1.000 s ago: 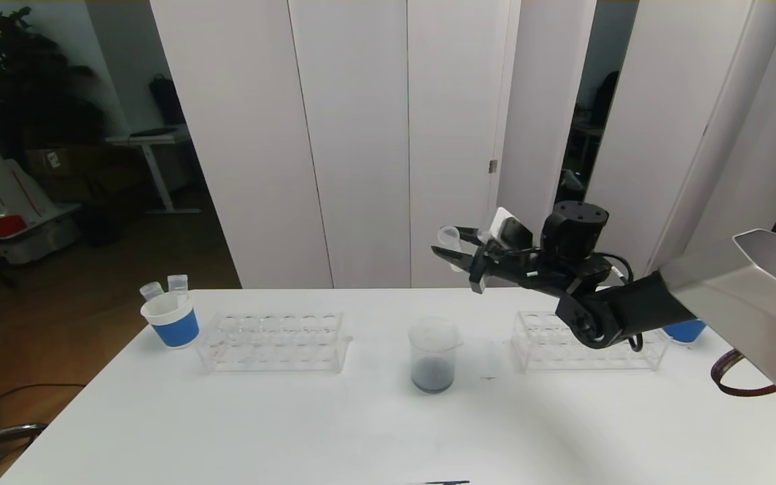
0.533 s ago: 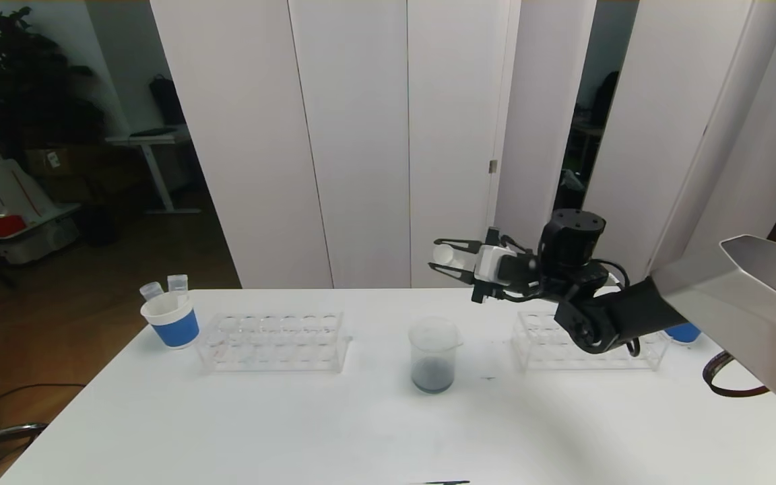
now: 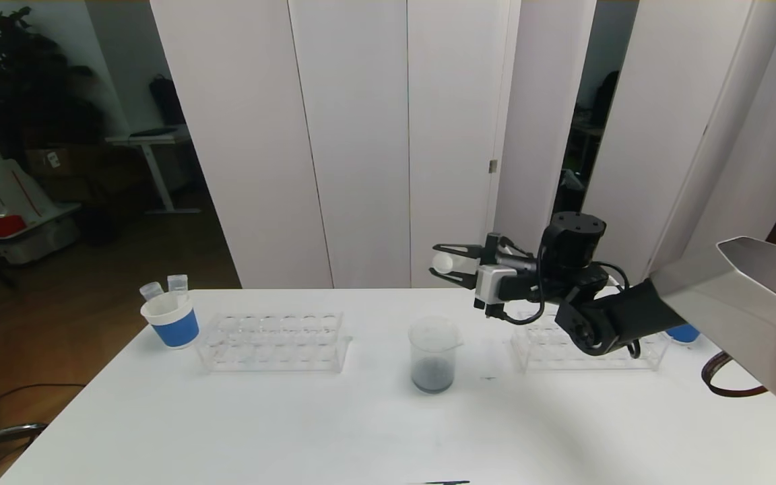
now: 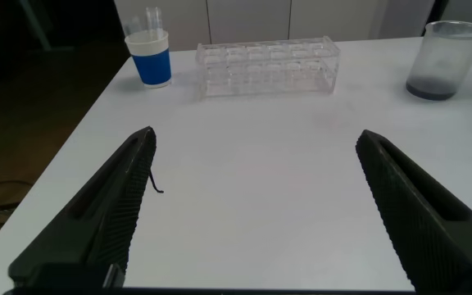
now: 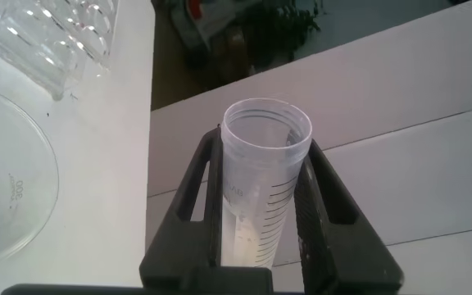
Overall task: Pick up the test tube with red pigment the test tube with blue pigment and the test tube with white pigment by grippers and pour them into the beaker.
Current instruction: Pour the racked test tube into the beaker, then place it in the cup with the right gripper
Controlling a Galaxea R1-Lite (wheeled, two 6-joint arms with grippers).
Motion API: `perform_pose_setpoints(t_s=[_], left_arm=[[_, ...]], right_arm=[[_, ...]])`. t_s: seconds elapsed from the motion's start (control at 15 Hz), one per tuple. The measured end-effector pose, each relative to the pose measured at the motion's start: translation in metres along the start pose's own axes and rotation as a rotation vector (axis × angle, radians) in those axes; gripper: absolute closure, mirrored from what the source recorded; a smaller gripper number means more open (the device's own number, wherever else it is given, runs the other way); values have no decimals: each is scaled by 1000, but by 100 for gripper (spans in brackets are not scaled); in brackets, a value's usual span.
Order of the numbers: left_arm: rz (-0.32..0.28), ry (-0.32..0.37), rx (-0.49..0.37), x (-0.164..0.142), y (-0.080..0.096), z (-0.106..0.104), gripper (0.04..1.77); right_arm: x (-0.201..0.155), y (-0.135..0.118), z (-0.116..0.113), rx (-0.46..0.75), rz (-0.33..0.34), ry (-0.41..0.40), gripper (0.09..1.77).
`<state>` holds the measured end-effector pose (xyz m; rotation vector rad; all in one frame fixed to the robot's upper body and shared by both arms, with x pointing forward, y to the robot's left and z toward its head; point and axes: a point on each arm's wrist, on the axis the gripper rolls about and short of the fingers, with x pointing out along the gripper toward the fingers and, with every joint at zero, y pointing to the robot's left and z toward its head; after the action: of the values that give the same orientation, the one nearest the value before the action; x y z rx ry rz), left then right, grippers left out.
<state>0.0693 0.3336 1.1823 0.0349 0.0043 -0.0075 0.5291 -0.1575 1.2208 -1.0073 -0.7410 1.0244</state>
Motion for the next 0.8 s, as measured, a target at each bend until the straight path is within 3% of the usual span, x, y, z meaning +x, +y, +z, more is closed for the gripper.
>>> perform_pose_setpoints(t_s=[0.47, 0.8], left_arm=[[0, 0, 0, 0, 0, 0, 7], [0, 0, 0, 0, 0, 0, 7]], right_arm=[[0, -1, 2, -178, -1, -44, 127], [-2, 1, 2, -199, 0, -55, 127]])
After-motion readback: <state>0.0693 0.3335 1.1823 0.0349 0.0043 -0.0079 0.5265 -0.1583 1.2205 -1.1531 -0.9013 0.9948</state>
